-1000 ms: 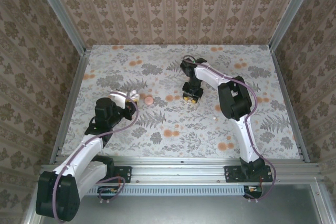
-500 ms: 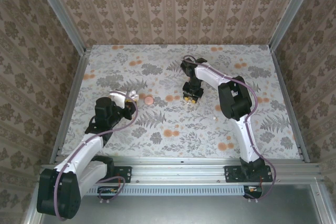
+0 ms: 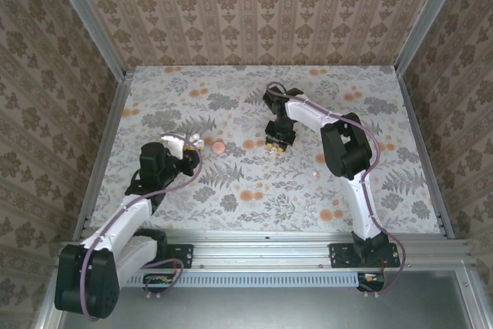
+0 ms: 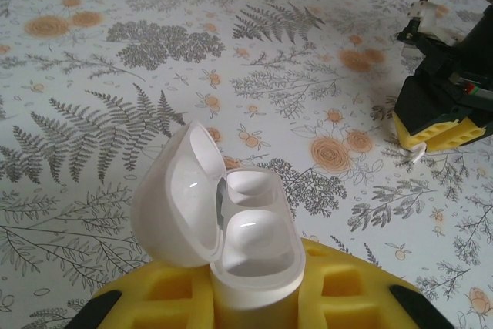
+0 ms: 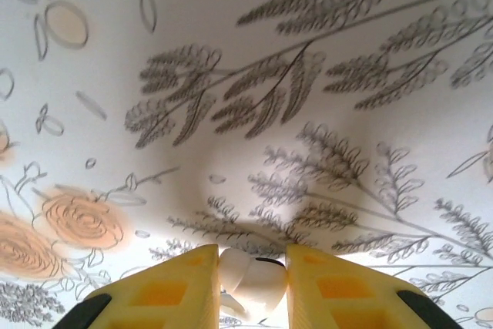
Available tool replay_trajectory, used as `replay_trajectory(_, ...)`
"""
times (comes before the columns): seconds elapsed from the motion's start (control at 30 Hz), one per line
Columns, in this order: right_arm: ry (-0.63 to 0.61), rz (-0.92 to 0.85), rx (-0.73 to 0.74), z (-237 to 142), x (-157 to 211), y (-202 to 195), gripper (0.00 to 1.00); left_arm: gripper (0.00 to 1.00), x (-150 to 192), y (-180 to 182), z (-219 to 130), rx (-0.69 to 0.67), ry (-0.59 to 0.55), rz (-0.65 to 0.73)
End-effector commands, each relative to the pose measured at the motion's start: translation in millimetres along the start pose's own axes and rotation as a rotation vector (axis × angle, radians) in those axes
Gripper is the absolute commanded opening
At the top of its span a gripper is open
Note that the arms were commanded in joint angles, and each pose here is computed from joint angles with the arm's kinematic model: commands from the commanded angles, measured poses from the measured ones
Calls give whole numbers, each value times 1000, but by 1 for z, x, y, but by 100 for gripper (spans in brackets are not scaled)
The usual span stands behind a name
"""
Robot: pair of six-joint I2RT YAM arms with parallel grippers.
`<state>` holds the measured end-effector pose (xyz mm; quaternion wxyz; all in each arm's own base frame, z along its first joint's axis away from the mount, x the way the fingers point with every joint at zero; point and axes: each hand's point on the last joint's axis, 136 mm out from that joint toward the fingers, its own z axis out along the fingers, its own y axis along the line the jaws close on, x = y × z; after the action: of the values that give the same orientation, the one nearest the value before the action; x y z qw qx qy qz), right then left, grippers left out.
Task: Insert wireless bluetooth earbuds into charging case
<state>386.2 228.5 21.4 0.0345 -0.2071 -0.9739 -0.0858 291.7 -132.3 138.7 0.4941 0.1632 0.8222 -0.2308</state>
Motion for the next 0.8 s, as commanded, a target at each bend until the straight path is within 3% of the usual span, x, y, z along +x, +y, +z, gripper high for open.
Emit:
replay_trajectory(0.0, -27, -24, -86, -20, 8, 14, 26, 10, -13, -5, 2, 39, -38, -17)
replay_trajectory(0.77, -158, -213, -258, -44, 44, 20, 26, 9, 6, -37, 25, 168, 35, 6)
